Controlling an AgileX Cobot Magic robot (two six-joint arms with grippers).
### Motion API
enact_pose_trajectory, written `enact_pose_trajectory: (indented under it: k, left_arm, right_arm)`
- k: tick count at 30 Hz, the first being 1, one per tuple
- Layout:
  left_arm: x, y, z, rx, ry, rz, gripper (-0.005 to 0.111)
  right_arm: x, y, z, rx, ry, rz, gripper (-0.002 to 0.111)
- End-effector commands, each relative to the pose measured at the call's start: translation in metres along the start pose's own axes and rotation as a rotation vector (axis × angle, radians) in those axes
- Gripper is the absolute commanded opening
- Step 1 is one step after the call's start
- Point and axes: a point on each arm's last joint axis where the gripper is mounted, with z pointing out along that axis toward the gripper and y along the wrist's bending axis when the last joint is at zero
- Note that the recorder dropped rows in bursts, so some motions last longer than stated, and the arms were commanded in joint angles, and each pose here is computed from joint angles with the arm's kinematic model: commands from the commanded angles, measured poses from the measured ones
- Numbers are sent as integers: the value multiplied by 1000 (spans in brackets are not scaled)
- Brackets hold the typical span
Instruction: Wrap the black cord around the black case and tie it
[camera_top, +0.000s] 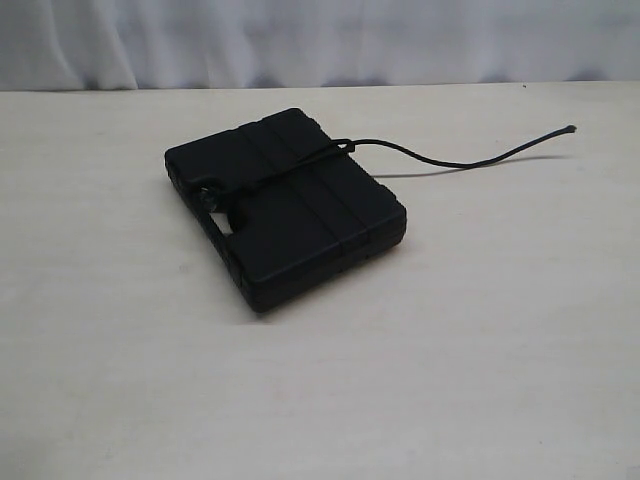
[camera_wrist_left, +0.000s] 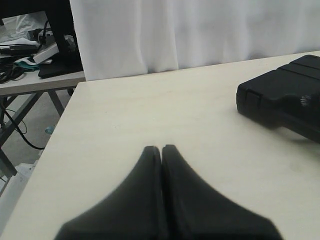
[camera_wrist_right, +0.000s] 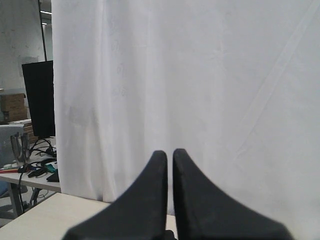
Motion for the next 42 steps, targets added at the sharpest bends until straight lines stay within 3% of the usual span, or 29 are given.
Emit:
enact_pose_trajectory:
  k: [1, 20, 24, 30, 42]
  left_arm:
    - [0, 0, 0, -3, -4, 10, 0]
    - [0, 0, 0, -2, -4, -1, 0]
    - [0, 0, 0, -2, -4, -1, 0]
    - [0, 0, 0, -2, -4, -1, 0]
    - [0, 0, 0, -2, -4, -1, 0]
  right_arm:
    - [1, -1, -1, 8, -2, 2, 4]
    - [1, -1, -1, 8, -2, 2, 4]
    - [-1, -4, -1, 45, -17, -102, 4]
    - [-4, -11, -2, 123, -49, -149, 4]
    - [30, -5, -14, 52, -63, -240, 4]
